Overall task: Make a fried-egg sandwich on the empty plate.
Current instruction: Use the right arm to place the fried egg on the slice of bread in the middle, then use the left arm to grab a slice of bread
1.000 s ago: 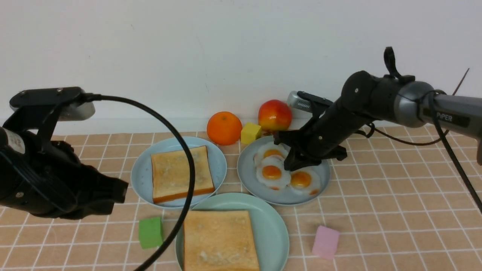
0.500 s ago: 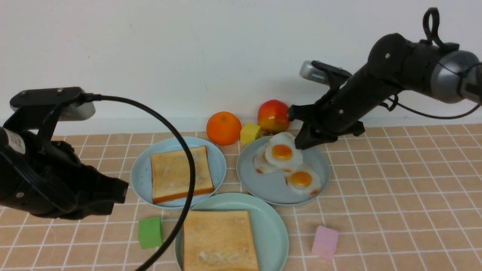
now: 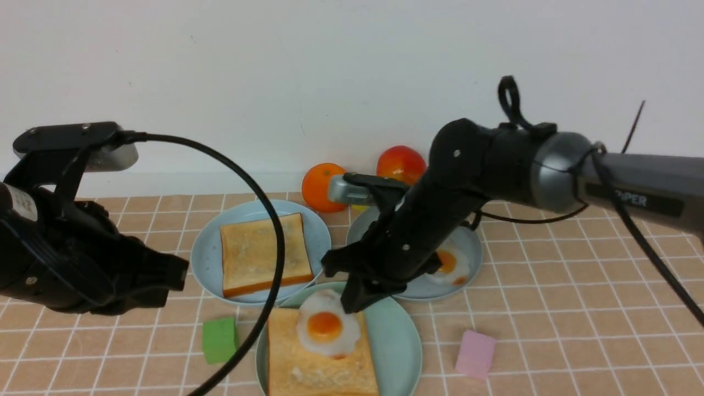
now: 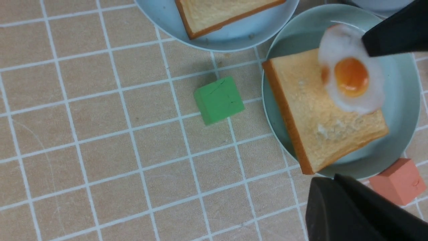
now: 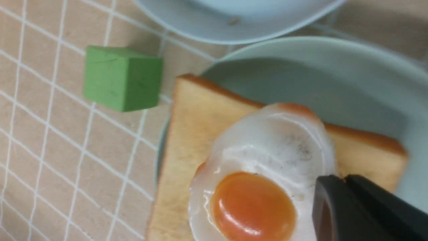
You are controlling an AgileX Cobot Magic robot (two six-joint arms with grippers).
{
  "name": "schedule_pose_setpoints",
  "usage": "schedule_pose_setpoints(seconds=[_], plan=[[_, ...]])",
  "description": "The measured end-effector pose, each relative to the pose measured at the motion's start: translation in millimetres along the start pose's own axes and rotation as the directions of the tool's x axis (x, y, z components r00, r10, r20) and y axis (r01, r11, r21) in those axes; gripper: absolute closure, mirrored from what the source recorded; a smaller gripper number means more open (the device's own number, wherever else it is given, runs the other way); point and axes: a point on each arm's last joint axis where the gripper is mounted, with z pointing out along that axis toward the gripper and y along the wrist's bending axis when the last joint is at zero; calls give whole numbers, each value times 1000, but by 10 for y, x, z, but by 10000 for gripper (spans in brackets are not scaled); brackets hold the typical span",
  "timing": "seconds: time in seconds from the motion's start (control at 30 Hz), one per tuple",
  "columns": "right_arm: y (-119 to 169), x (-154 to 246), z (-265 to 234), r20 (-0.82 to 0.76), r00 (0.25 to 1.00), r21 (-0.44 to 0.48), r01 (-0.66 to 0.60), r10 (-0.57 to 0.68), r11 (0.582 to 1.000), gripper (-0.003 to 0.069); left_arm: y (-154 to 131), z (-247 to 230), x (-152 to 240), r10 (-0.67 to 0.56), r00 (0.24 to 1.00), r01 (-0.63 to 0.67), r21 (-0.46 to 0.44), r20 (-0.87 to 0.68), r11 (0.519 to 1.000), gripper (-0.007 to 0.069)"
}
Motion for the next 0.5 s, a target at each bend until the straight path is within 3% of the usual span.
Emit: schedule_pose_setpoints(seconds=[0.17,0.3,0.5], plan=[[148,63,82,-22,999,-10,37,-37,999,601,0,0,-3,0,1000,0,0,3,1000,594],[176,75,94,-25,999,-12,43,-43,999,517,-1,0,-19,-15,1000,15,2,21,1000,590],[157,68,-114,-19,998,7,67,-67,998,276,10,98,-116,-130,988,130,6,80,991,562]])
